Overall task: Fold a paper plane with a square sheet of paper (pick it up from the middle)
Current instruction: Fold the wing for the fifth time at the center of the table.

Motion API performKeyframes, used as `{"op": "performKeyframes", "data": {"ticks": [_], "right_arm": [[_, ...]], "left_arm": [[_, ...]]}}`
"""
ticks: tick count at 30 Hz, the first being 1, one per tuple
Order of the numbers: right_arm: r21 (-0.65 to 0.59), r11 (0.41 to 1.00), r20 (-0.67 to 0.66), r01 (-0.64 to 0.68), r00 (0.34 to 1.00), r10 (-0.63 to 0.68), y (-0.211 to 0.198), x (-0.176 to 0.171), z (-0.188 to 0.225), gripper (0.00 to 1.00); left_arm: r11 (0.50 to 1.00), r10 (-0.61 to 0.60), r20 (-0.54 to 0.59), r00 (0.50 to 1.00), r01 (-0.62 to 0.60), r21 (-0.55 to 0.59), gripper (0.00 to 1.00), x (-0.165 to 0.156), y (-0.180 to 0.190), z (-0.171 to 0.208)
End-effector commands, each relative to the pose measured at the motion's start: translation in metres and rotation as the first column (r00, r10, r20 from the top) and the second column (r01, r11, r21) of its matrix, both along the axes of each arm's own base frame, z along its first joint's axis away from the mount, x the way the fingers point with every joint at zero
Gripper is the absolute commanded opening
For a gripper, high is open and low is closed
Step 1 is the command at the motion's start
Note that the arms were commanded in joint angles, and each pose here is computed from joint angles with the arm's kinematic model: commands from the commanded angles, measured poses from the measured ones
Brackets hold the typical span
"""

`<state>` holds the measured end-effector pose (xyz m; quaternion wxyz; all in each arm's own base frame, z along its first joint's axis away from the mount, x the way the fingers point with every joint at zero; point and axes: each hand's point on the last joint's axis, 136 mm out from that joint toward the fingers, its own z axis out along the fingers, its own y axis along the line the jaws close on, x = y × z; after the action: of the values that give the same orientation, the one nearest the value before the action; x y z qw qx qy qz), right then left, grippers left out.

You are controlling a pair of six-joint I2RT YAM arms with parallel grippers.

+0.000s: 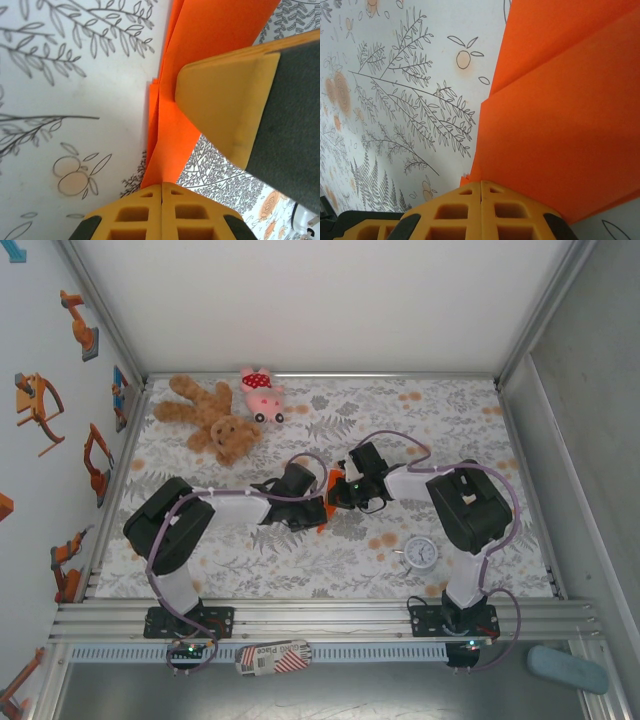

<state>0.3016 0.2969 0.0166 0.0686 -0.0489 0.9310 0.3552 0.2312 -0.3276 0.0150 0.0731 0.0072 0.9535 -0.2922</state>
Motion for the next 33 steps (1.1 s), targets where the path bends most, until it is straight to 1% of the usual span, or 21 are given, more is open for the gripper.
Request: {"op": "performKeyframes", "data": {"ticks": [1,6,11,13,18,20,27,33], "right_arm": [[-0.131,0.991,-0.067,0.037,0.997,-0.046,-0.019,-0.008,-0.035,0.0],[-0.156,0.987,-0.069,0.044,0.996,-0.055,-0.023,-0.007,-0.038,0.0],[-0.149,0.988,-0.064,0.043,0.997,-0.053,-0.021,-0.007,-0.035,0.0],[-0.138,0.99,-0.062,0.04,0.997,-0.049,-0.02,-0.007,-0.033,0.0],[-0.099,0.994,-0.049,0.039,0.998,-0.045,-0.014,-0.005,-0.022,0.0],[-0.089,0.995,-0.046,0.04,0.998,-0.045,-0.013,-0.005,-0.019,0.0],[-0.048,0.998,-0.037,0.047,0.998,-0.049,-0.007,-0.002,-0.01,0.0],[-0.025,0.999,-0.021,0.042,0.999,-0.042,-0.004,0.0,0.002,0.0]], "left_arm": [[0.995,0.005,-0.084,0.996,0.004,0.104,0.0,-0.027,0.024,-0.013],[0.99,-0.005,-0.1,0.995,0.018,0.136,0.0,-0.04,0.033,-0.012],[0.987,-0.006,-0.1,0.995,0.022,0.162,0.0,-0.049,0.044,-0.008],[0.988,-0.014,-0.059,0.998,0.023,0.152,0.0,-0.044,0.044,0.005],[0.999,-0.013,0.094,0.995,0.009,0.038,0.0,-0.019,0.025,0.054],[1.0,-0.006,0.124,0.992,0.005,0.01,0.01,-0.01,0.019,0.061],[1.0,0.01,0.083,0.996,-0.009,-0.015,0.0,0.009,-0.001,0.041],[0.999,0.037,0.039,0.999,-0.038,0.024,0.0,0.014,0.002,0.014]]}}
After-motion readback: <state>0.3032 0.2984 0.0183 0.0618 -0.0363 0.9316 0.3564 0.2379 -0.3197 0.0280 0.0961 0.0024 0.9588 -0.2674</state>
